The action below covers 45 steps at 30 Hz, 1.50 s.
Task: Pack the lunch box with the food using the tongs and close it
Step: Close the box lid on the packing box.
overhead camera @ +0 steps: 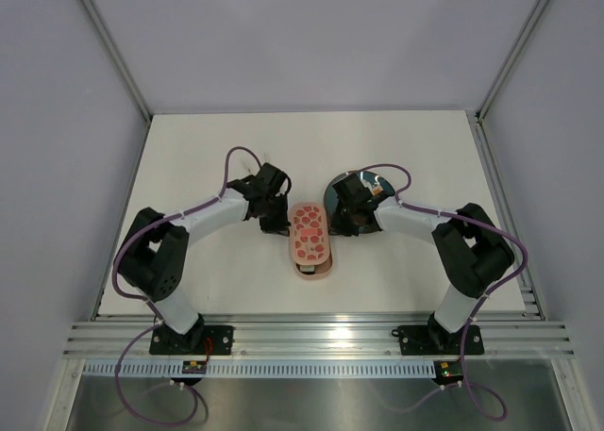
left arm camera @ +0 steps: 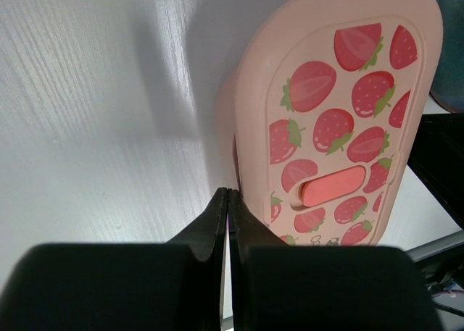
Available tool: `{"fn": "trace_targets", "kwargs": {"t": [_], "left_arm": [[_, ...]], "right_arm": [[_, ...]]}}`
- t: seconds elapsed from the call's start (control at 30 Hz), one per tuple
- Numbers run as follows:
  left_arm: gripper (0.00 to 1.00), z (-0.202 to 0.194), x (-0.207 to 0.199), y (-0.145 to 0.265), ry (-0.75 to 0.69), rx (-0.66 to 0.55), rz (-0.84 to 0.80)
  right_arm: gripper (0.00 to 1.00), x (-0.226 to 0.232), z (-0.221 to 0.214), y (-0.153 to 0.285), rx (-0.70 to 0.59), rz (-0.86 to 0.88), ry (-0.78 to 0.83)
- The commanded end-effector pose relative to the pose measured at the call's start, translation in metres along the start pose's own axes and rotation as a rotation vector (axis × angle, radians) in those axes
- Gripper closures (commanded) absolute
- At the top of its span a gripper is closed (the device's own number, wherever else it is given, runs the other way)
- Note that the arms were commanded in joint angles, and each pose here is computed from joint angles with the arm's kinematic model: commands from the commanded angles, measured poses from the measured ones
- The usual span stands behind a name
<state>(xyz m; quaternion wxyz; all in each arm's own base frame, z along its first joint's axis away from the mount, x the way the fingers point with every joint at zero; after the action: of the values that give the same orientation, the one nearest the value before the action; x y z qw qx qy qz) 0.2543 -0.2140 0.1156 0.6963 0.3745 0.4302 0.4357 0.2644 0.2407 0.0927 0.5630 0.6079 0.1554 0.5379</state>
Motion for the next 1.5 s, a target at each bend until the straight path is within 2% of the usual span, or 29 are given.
{"fn": "trace_targets", "kwargs": {"t": [0.0, 0.37, 0.5, 0.53, 0.6, 0.7, 0.77, 0.8, 0.83, 1.03, 1.33, 1.47], "left_arm": [[1.00, 0.011, -0.007, 0.023, -0.027, -0.079, -0.005], [1.00, 0.015, 0.009, 0.040, -0.025, -0.111, 0.099], [1.00, 0.051, 0.020, 0.042, -0.028, -0.175, 0.150], [1.00, 0.071, 0.016, 0.052, -0.062, -0.218, 0.165], [1.00, 0.086, 0.017, 0.047, -0.089, -0.210, 0.205], [1.00, 0.117, 0.006, 0.051, -0.159, -0.259, 0.175], [1.00, 0.124, 0.004, 0.036, -0.196, -0.216, 0.153], [1.00, 0.137, -0.003, 0.040, -0.212, -0.231, 0.129], [1.00, 0.136, -0.005, 0.023, -0.239, -0.176, 0.090], [1.00, 0.149, -0.012, 0.000, -0.284, -0.107, 0.034], [1.00, 0.122, -0.019, -0.024, -0.332, 0.004, -0.046], [1.00, 0.112, -0.024, -0.029, -0.349, 0.021, -0.051]], "right_arm": [[1.00, 0.019, 0.003, 0.015, -0.027, 0.066, 0.024], [1.00, 0.018, 0.029, 0.040, -0.187, -0.080, 0.072], [1.00, 0.025, 0.032, 0.044, -0.191, -0.069, 0.083], [1.00, 0.026, 0.033, 0.045, -0.193, -0.068, 0.082], [1.00, 0.027, 0.033, 0.049, -0.199, -0.060, 0.078], [1.00, 0.024, 0.033, 0.059, -0.215, -0.047, 0.069], [1.00, 0.021, 0.031, 0.068, -0.223, -0.036, 0.065], [1.00, 0.019, 0.029, 0.070, -0.223, -0.035, 0.064], [1.00, 0.013, 0.027, 0.072, -0.222, -0.046, 0.064], [1.00, -0.007, 0.018, 0.093, -0.235, -0.051, 0.037], [1.00, -0.015, 0.005, 0.103, -0.214, -0.034, 0.039], [1.00, -0.008, -0.020, 0.106, -0.219, -0.029, 0.148]]}}
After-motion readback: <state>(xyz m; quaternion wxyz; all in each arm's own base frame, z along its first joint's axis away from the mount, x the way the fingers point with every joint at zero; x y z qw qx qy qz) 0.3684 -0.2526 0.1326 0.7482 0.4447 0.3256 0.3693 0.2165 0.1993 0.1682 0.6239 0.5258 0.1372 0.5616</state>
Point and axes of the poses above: each gripper's point midway between its finger pads, its own y axis back along the fingers, its own x axis along the line the jaws close on, z = x × y, the point moved 7 cm from there along y, back along the fingers, and after that the axes turned 14 degrees about -y, right-handed, at the moved point
